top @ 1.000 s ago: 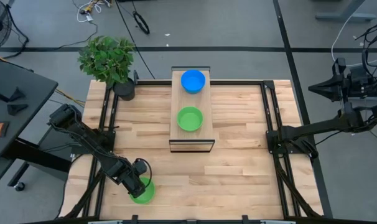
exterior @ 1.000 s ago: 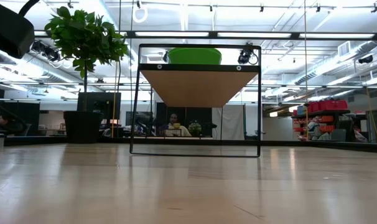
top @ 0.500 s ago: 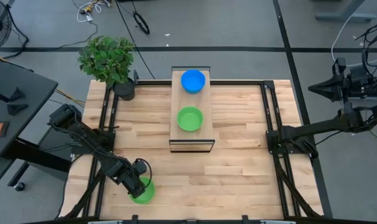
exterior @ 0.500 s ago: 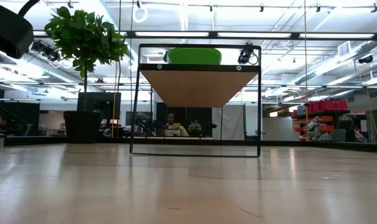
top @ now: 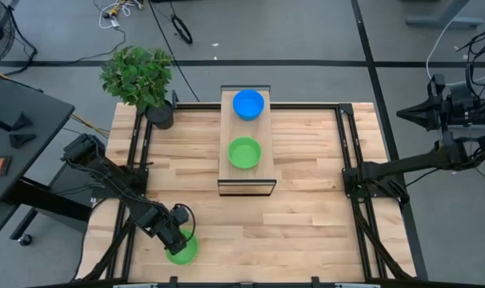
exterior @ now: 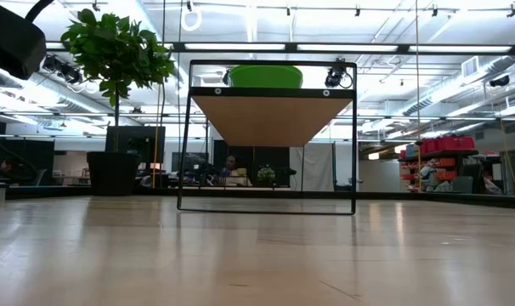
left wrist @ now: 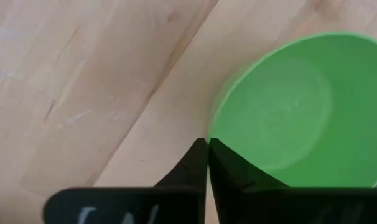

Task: Pick & Place Mini bowls
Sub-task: Stack the green bowl on the green bowl on the shelf

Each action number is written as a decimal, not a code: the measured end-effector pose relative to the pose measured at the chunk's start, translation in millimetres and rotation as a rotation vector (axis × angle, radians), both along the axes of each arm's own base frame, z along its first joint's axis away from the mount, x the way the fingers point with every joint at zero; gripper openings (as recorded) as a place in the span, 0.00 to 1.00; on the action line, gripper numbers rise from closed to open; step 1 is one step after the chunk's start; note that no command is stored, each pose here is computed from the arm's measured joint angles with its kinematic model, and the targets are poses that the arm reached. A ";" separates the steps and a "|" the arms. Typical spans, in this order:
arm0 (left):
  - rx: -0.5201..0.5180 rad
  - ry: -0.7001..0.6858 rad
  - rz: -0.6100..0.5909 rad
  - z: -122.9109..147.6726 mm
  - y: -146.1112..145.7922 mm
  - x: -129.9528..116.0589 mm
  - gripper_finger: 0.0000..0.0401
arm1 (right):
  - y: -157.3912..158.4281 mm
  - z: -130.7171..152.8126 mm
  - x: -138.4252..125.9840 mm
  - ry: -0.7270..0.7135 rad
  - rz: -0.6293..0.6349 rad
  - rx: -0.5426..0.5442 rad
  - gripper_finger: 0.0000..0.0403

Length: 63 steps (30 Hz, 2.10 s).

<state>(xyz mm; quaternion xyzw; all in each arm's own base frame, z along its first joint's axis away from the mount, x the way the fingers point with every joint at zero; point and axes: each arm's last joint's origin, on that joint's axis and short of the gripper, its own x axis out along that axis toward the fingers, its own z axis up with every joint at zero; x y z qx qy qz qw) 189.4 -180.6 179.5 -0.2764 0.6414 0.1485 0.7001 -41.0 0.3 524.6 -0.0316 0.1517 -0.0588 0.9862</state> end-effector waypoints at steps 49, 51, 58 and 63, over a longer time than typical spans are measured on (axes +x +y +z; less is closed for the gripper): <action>0.065 -0.721 -0.078 200.1 107.6 94.8 0.00 | 0.0 0.0 0.0 0.000 0.000 0.000 0.02; 0.084 -0.760 -0.053 212.8 122.5 97.3 0.00 | 0.0 0.0 0.0 0.000 0.000 0.000 0.02; 0.089 -0.865 0.061 248.7 177.4 97.5 0.00 | 0.0 0.0 0.0 0.000 0.000 0.000 0.02; 0.062 -0.904 0.131 261.4 212.5 92.7 0.00 | 0.0 0.0 0.0 0.000 0.000 0.000 0.02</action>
